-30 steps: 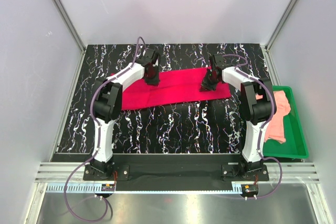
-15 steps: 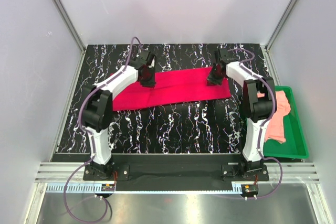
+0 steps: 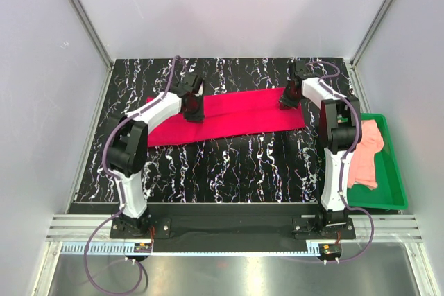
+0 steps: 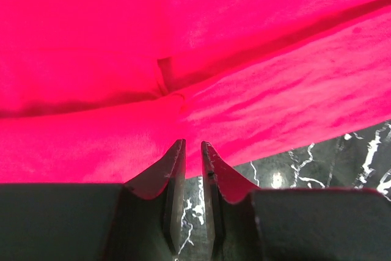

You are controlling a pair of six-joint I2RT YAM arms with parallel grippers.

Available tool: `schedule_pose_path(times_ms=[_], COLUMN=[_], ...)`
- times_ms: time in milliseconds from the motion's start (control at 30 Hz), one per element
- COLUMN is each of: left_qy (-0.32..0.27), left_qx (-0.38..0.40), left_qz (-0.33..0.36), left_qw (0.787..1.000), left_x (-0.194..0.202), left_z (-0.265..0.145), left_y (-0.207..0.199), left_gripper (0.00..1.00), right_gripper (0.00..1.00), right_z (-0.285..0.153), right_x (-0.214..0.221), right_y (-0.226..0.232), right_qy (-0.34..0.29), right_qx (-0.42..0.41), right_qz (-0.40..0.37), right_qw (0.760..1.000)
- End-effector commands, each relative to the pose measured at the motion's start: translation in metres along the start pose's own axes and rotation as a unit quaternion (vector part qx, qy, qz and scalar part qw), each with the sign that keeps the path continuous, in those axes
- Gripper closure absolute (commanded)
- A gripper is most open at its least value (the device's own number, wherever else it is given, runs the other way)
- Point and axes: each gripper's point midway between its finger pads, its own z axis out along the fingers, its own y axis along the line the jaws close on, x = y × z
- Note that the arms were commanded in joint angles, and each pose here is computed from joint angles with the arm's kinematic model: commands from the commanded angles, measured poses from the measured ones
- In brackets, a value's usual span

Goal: Fold and stack the t-shirts
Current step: Fold the tshirt

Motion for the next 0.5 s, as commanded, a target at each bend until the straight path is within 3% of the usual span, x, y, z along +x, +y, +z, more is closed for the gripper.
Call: schedule_pose_path(times_ms=[0, 300, 467], left_qy=[-0.010, 0.017, 0.003], left_qx=[0.009, 0.001, -0.008], left_qz=[0.000, 0.004, 0.018], left_qw=[1.000, 1.000, 1.000], left_x=[-0.012, -0.011, -0.027], left_z=[0.010, 0.040, 0.049], left_y=[-0.006, -0.005, -0.002], left_gripper=[0.79, 0.80, 0.80], right_gripper=[0.98, 0.98, 0.97], right_z=[0.000, 0.001, 0.000], right_x=[-0.010, -0.005, -0.003], right_y=[-0.006, -0.006, -0.007], right_qy=[-0.010, -0.004, -0.002], right_qx=[0.016, 0.010, 0.010], right_qz=[-0.009, -0.006, -0.007], right_qw=[1.000, 1.000, 1.000])
